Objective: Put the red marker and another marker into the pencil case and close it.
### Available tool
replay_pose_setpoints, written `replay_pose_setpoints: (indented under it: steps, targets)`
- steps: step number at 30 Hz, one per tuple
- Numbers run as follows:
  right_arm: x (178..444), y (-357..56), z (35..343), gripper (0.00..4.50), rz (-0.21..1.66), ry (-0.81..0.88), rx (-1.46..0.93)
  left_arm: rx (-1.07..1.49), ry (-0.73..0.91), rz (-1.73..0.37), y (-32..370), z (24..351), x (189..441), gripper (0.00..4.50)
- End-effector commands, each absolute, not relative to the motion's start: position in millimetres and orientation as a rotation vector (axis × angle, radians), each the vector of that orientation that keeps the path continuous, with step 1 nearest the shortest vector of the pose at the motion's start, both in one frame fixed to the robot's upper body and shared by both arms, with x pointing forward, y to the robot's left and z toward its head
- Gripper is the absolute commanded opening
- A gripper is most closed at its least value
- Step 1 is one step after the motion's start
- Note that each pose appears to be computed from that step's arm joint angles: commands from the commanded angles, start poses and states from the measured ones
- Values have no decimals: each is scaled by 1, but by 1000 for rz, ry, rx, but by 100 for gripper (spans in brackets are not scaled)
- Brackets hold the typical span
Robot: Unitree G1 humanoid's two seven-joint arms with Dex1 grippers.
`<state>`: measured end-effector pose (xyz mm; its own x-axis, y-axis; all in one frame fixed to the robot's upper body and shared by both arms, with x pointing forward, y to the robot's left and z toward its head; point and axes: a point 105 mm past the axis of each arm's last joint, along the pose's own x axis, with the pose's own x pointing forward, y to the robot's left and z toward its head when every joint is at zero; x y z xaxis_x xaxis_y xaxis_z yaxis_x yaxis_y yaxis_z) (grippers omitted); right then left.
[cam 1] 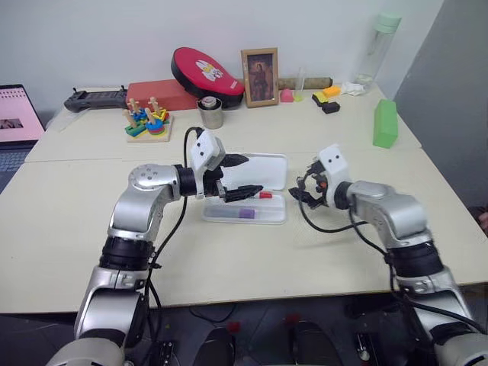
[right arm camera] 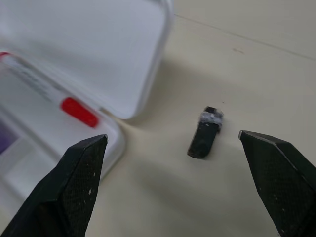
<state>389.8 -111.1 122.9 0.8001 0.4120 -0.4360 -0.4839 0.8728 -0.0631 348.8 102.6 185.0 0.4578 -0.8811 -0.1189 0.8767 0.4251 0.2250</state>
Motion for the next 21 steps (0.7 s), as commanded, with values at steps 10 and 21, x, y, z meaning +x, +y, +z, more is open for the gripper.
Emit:
replay_pose_setpoints:
  steps: [10,21]
  targets:
    - [426,-124,120,350,311,413,-166,273,-129,-1012,101,202,341,450]
    - [424,-123,121,95,327,414,-172,260,-155,-996,102,208,343,450]
